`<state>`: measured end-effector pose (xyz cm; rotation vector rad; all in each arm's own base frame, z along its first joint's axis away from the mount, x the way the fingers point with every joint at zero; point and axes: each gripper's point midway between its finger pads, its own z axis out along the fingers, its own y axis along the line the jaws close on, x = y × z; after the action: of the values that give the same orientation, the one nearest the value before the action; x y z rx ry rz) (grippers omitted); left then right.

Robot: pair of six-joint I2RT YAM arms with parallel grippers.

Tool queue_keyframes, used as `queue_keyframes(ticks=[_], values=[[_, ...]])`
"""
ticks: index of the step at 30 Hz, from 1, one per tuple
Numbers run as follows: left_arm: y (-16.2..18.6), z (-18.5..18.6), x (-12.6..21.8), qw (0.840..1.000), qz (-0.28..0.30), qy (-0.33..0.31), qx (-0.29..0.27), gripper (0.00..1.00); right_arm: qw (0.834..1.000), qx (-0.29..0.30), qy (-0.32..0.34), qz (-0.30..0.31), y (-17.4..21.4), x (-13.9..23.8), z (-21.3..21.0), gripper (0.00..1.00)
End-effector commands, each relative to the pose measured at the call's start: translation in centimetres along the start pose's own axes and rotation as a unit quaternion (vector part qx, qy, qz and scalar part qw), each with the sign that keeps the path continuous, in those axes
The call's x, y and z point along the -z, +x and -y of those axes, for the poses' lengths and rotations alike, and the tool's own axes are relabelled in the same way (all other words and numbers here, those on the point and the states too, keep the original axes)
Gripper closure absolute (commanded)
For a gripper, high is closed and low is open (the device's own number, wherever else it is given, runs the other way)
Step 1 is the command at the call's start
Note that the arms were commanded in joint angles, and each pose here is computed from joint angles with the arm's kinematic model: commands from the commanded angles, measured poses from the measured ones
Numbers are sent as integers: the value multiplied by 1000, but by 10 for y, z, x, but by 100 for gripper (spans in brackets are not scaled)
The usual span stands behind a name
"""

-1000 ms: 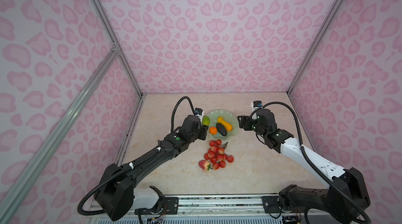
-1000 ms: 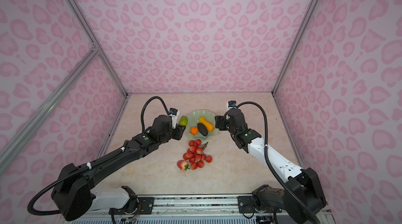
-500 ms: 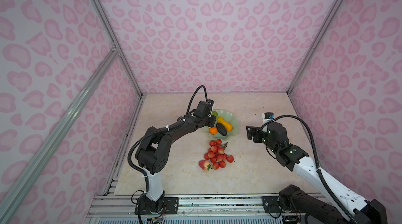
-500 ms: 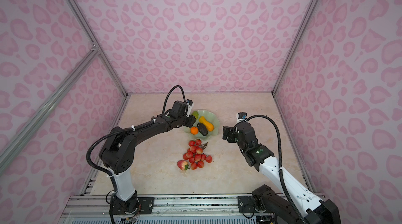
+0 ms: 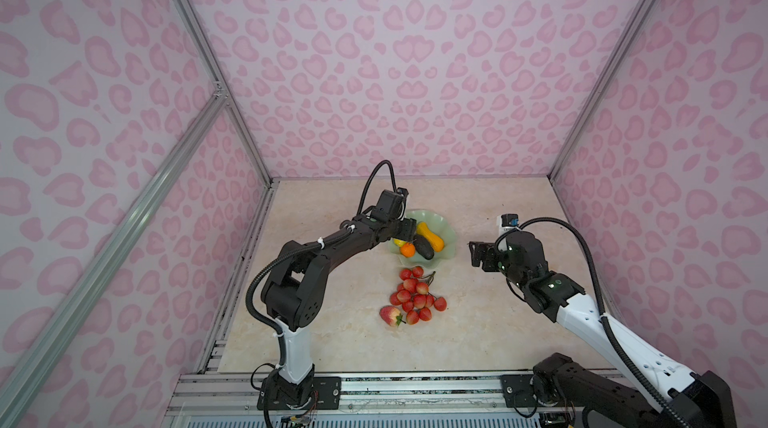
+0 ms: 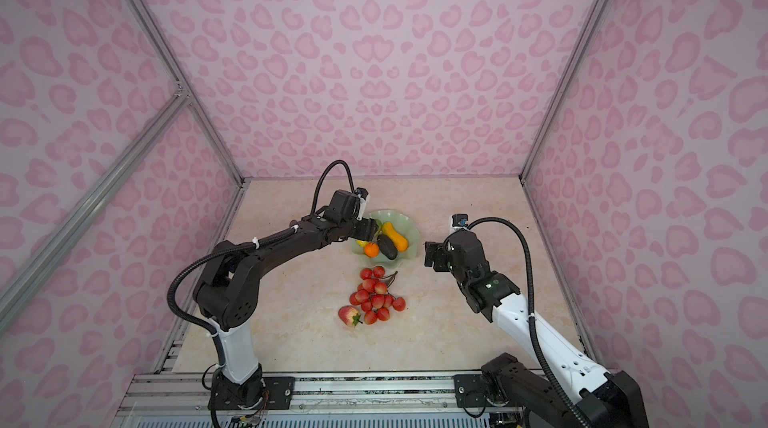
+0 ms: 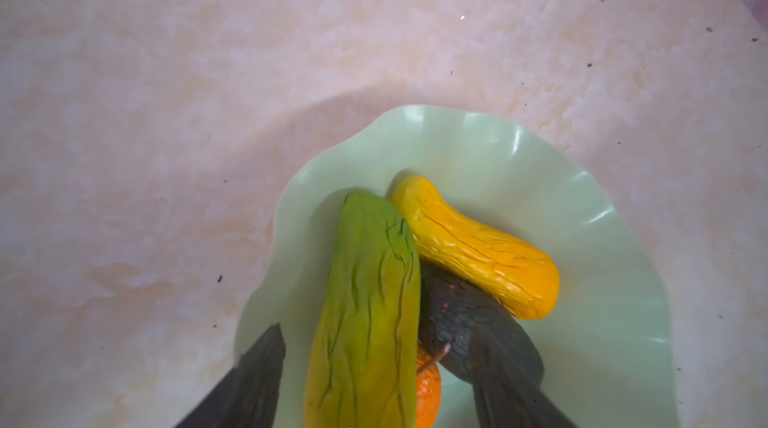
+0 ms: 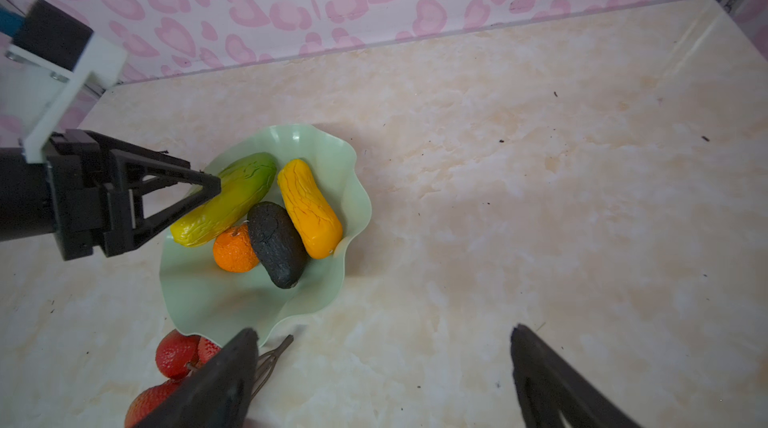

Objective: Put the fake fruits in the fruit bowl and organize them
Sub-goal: 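Grasp the green-yellow papaya with the left gripper and lay it in the bowl, then grasp the red mango with the right gripper while the left gripper withdraws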

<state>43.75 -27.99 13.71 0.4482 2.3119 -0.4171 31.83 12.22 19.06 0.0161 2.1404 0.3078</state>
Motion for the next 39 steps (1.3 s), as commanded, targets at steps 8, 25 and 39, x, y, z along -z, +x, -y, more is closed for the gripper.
queue_keyframes(ticks=[8, 25, 39], values=[[-72, -16, 153, 974, 218, -56, 20, 24, 992, 75, -88, -49, 20, -15, -65, 11], [127, -122, 229, 901, 292, -187, 259, 3, 908, 217, -251, -256, 179, 11, -226, 30], [143, -128, 243, 893, 304, -195, 269, 1, 892, 246, -221, -309, 229, -19, -228, 37]])
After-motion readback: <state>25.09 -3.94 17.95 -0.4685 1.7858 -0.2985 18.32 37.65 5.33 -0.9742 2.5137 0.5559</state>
